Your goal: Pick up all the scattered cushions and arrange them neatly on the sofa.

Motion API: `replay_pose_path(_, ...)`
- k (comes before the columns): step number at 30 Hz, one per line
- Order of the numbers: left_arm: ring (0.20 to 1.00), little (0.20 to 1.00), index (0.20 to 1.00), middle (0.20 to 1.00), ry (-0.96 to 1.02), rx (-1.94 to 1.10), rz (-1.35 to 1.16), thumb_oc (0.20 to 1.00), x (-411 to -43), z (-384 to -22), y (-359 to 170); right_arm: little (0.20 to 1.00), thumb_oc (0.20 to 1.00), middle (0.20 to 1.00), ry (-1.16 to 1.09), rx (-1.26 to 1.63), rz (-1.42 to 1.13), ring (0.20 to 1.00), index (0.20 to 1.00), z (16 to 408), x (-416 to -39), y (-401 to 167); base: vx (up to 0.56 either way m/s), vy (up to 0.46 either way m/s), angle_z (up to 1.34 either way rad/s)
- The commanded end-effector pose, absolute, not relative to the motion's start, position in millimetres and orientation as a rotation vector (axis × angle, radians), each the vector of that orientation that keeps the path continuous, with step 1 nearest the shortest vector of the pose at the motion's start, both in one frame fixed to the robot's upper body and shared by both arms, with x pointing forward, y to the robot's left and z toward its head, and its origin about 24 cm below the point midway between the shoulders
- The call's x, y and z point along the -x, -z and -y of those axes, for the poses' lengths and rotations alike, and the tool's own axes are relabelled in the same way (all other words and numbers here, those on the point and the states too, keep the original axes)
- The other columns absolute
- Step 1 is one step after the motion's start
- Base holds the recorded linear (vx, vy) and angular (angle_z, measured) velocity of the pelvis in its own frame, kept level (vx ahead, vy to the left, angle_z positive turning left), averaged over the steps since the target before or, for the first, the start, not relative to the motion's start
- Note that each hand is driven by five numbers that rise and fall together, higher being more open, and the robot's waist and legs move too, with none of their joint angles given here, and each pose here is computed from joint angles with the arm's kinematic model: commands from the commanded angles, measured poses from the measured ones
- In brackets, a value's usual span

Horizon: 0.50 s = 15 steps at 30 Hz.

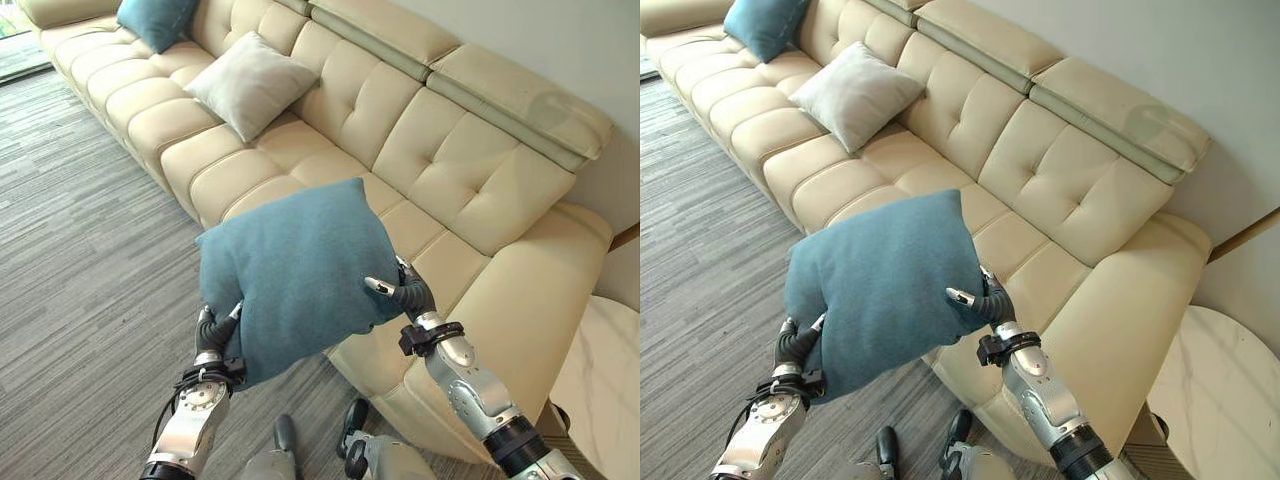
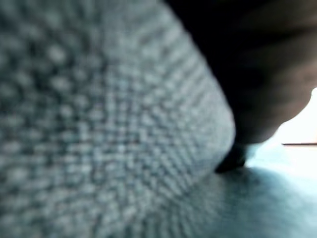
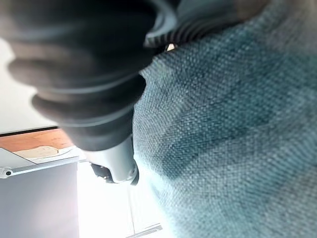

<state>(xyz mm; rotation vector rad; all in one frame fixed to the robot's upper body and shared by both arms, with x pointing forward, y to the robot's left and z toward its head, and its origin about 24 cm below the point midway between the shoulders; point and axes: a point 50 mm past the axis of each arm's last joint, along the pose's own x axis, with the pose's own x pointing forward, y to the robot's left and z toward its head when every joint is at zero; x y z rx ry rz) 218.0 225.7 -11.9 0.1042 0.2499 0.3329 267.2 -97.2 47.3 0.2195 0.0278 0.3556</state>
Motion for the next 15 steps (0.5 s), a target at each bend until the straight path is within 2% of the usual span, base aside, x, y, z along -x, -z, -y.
replay_pose_path(1, 0.200, 0.200, 0.200, 0.200, -0.079, -0.016, 0.132, 0.200, -258, -162, -55, 0.200, 0.200, 0.200, -0.579, -0.355, 0.250, 0.200, 0.200, 56, -262, -107, 0.11, -0.037, -0.43)
replay_pose_path(15, 0.200, 0.200, 0.200, 0.200, -0.178, 0.017, 0.173, 0.200, -255, -168, -63, 0.200, 0.200, 0.200, -0.558, -0.340, 0.207, 0.200, 0.200, 59, -255, -95, 0.13, 0.073, -0.49)
